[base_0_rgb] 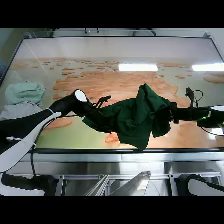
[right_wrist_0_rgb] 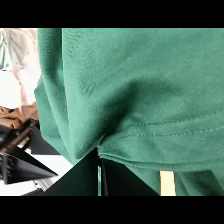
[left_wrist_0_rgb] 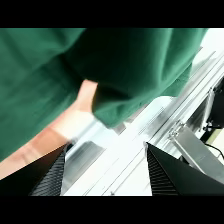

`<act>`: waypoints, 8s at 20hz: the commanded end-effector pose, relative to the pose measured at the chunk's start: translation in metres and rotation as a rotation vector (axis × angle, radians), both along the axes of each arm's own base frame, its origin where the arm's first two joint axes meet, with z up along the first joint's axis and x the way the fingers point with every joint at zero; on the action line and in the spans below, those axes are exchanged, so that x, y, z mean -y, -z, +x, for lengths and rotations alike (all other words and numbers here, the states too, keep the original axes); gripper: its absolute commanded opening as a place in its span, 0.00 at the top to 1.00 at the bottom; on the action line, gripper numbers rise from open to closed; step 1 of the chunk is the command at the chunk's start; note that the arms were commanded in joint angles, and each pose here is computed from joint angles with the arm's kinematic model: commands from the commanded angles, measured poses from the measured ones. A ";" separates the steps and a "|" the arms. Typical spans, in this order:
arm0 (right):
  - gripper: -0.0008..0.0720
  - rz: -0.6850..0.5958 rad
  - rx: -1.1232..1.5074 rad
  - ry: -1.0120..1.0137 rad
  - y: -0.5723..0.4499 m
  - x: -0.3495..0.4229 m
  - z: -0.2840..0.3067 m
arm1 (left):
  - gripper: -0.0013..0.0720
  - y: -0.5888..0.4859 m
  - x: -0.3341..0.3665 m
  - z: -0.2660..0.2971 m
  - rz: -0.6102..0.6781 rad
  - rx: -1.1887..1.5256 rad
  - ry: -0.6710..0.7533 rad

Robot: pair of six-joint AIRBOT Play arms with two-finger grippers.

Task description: Fold the shirts.

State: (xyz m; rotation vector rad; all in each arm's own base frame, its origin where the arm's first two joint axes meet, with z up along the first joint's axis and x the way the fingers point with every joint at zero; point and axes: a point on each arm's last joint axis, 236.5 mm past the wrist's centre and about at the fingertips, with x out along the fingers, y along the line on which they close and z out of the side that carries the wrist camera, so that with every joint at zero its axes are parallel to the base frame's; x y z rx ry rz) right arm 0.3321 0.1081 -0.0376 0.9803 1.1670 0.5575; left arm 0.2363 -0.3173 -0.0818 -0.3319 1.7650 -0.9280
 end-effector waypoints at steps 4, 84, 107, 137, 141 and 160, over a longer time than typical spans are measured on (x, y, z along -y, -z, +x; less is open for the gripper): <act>0.97 0.009 0.003 0.000 -0.002 -0.001 0.000 | 0.26 0.013 0.040 -0.021 -0.020 -0.023 0.114; 0.49 -0.156 -0.365 0.075 0.055 0.051 -0.096 | 0.96 -0.027 -0.223 0.122 0.261 0.217 -0.057; 0.97 0.325 0.272 0.008 -0.169 -0.012 -0.048 | 0.94 -0.206 -0.167 0.114 -0.564 0.147 -0.187; 0.97 0.019 1.307 0.155 -0.520 0.036 -0.094 | 0.95 -0.567 -0.201 -0.034 -1.328 0.905 -0.331; 0.97 -0.378 0.991 0.368 -0.443 0.092 -0.014 | 0.94 -0.484 -0.216 0.077 -0.832 0.835 -0.582; 0.97 -0.526 0.285 0.316 -0.031 0.143 0.208 | 0.97 -0.118 -0.204 0.357 -0.313 0.486 -0.648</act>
